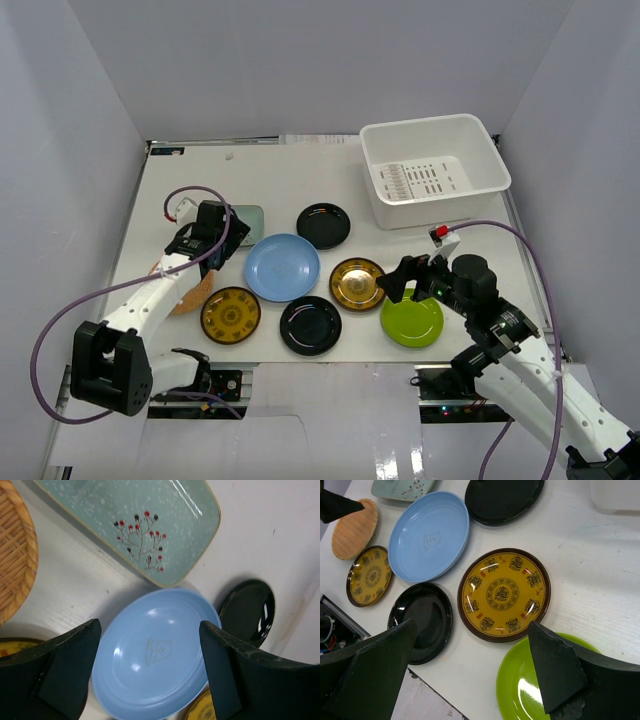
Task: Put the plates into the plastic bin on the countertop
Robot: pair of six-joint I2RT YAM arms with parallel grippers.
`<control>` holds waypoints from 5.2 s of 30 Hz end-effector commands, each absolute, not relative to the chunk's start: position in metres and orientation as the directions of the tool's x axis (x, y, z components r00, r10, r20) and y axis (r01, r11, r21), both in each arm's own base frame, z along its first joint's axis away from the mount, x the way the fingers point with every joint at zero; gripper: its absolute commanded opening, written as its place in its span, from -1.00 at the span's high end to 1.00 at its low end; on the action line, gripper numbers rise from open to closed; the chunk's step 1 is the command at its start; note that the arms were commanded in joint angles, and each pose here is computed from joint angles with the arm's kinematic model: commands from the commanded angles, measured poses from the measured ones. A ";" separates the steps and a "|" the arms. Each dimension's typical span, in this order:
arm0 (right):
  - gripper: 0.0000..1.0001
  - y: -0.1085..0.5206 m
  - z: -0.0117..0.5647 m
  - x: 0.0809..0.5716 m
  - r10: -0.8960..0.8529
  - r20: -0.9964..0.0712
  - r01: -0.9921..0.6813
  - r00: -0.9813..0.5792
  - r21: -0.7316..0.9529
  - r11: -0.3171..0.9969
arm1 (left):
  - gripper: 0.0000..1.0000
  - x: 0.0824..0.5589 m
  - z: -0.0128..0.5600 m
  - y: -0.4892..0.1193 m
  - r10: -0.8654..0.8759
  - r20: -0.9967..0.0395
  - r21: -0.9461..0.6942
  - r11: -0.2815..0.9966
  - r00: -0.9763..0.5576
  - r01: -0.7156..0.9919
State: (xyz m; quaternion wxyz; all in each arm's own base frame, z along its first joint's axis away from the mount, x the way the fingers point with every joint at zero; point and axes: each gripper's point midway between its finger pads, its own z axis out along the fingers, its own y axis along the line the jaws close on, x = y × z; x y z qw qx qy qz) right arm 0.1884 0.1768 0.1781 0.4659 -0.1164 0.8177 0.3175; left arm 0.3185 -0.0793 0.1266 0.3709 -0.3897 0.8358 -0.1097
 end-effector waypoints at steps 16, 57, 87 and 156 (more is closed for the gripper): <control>-0.97 0.184 0.189 0.171 0.041 -0.859 -0.597 -0.510 0.388 0.702 | -0.56 0.382 0.060 -0.033 -0.872 -0.456 -0.439 0.394 -0.178 -0.808; -1.00 0.199 0.161 0.175 0.140 -0.748 -0.478 -0.649 0.543 0.690 | 1.00 0.451 0.201 -0.006 -0.836 -0.548 -0.808 0.521 0.025 -0.273; 0.78 0.185 0.161 0.165 0.167 -0.761 -0.468 -0.627 0.538 0.701 | 1.00 0.479 0.390 -0.327 -0.751 -0.534 -0.826 0.366 -0.389 0.428; 0.37 0.088 0.302 0.189 0.311 -0.927 -0.243 -0.209 0.358 0.902 | 0.26 0.532 0.225 -0.504 -0.672 -0.351 -0.932 0.184 -0.653 0.311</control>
